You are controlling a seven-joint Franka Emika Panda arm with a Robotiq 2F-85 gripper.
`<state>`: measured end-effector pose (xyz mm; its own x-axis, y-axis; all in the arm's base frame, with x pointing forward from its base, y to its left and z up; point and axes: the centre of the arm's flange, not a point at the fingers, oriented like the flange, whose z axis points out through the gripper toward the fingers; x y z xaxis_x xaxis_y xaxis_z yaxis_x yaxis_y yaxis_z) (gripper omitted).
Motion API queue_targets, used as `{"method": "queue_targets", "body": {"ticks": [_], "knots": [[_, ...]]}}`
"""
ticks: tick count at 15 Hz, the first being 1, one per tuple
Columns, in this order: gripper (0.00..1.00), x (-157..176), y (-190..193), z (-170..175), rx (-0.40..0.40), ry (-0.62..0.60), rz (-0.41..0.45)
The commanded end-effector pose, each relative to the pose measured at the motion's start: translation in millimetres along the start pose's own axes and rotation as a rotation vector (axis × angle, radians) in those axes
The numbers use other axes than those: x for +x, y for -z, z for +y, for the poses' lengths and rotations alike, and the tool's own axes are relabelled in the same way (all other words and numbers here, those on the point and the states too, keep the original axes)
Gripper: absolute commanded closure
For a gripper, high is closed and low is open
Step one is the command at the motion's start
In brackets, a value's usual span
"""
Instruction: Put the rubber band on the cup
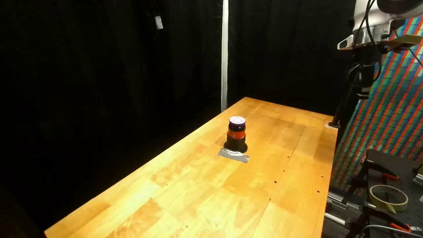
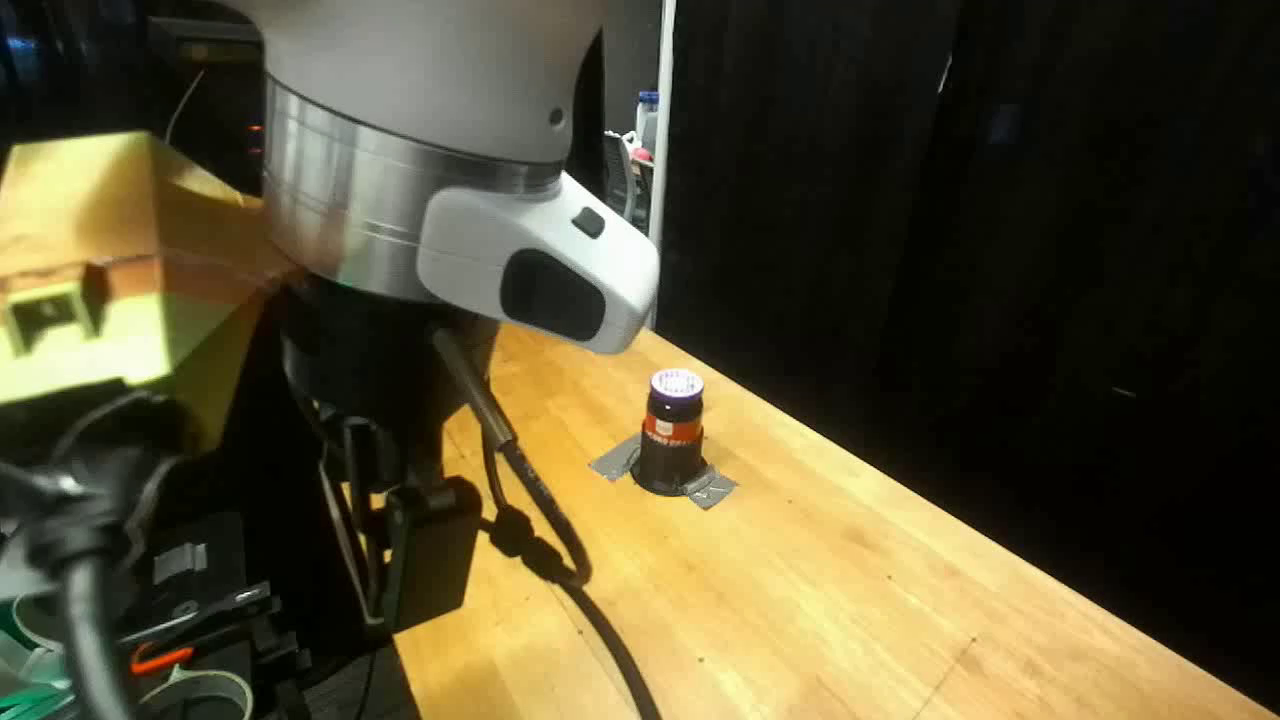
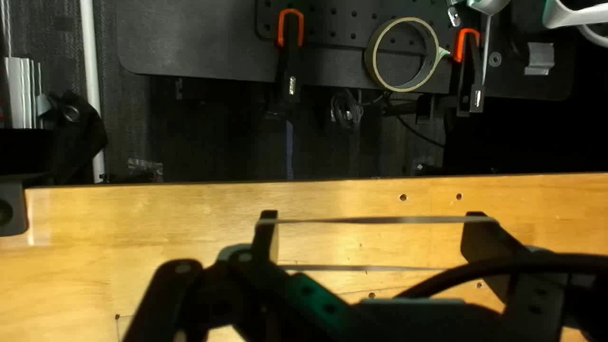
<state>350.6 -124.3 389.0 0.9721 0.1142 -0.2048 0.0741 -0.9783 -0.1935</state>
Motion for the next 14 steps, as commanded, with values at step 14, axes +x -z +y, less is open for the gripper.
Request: {"method": "queue_targets", "body": {"ticks": [14], "knots": [[0.00, 150.2, 19.6, -120.7, -0.035, 0.165, -0.100]]}}
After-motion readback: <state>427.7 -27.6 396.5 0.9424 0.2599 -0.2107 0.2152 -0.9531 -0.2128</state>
